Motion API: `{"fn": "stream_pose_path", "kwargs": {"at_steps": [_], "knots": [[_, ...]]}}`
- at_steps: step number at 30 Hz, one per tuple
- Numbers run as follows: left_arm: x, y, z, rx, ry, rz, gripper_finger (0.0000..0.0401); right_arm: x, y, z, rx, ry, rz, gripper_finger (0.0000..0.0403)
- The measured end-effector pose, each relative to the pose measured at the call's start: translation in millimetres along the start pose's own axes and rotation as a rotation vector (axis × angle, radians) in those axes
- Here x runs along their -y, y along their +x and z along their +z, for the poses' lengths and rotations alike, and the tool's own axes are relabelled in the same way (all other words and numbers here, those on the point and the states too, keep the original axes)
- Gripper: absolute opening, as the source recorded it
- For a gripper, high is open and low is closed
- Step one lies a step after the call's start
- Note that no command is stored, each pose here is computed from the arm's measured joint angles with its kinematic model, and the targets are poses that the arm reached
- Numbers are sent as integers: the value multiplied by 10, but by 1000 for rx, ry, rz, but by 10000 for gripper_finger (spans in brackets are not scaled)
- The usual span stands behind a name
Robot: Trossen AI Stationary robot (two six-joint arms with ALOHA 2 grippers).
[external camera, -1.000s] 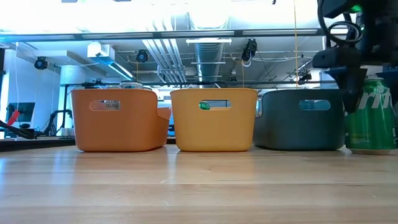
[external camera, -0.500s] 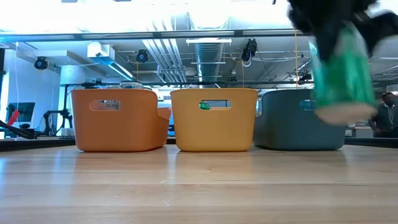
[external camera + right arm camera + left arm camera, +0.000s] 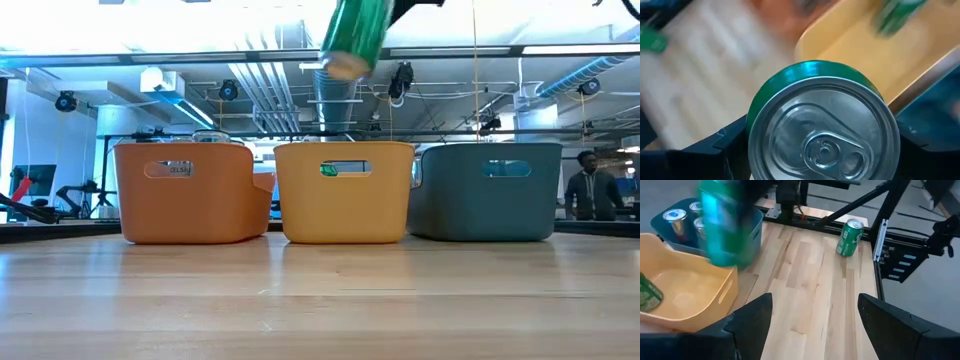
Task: Sort soda cans
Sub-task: Put the green soda can into the yellow bin
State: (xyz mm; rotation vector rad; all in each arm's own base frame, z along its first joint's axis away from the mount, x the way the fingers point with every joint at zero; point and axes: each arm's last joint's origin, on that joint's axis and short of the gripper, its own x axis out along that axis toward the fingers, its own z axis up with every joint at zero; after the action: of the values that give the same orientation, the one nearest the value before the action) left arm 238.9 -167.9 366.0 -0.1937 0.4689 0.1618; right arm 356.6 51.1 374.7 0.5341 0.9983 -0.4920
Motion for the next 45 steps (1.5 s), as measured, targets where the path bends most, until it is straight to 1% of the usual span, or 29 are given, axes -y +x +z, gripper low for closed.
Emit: {"fn": "stream_pose_path", "kwargs": {"at_steps": [3,7,10,13,15,18,22,27,30,34,38,45], "knots": [[9,20,-13,-2,-28,8,278,259,44,299,45,-31,-58,301],[26,47,-31,-12,-73,5,278,637,297,612,18,-52,-147,301],[39,62,-46,-30,-92,-9,278,858,532,772,-38,-95,-186,302],[40,63,-46,-30,-115,-9,278,982,759,852,-91,-163,-218,302],[40,63,-47,-30,-133,-9,278,1036,940,882,-127,-189,-226,303],[40,63,-47,-31,-162,-8,278,1090,1167,909,-165,-217,-173,303],[41,63,-48,-31,-208,-9,278,1176,1342,922,-139,-215,-171,303],[40,64,-47,-29,-247,-5,278,1256,1541,780,-181,-215,-191,304],[36,67,-45,-26,-249,-1,278,1286,1633,722,-173,-213,-186,305],[11,82,-28,2,-253,34,278,1341,1759,683,-159,-204,-184,305],[-6,87,-17,32,-253,68,278,1399,1790,687,-142,-205,-219,305],[-13,78,20,49,-261,82,278,1475,1828,695,-163,-221,-212,313]]}}
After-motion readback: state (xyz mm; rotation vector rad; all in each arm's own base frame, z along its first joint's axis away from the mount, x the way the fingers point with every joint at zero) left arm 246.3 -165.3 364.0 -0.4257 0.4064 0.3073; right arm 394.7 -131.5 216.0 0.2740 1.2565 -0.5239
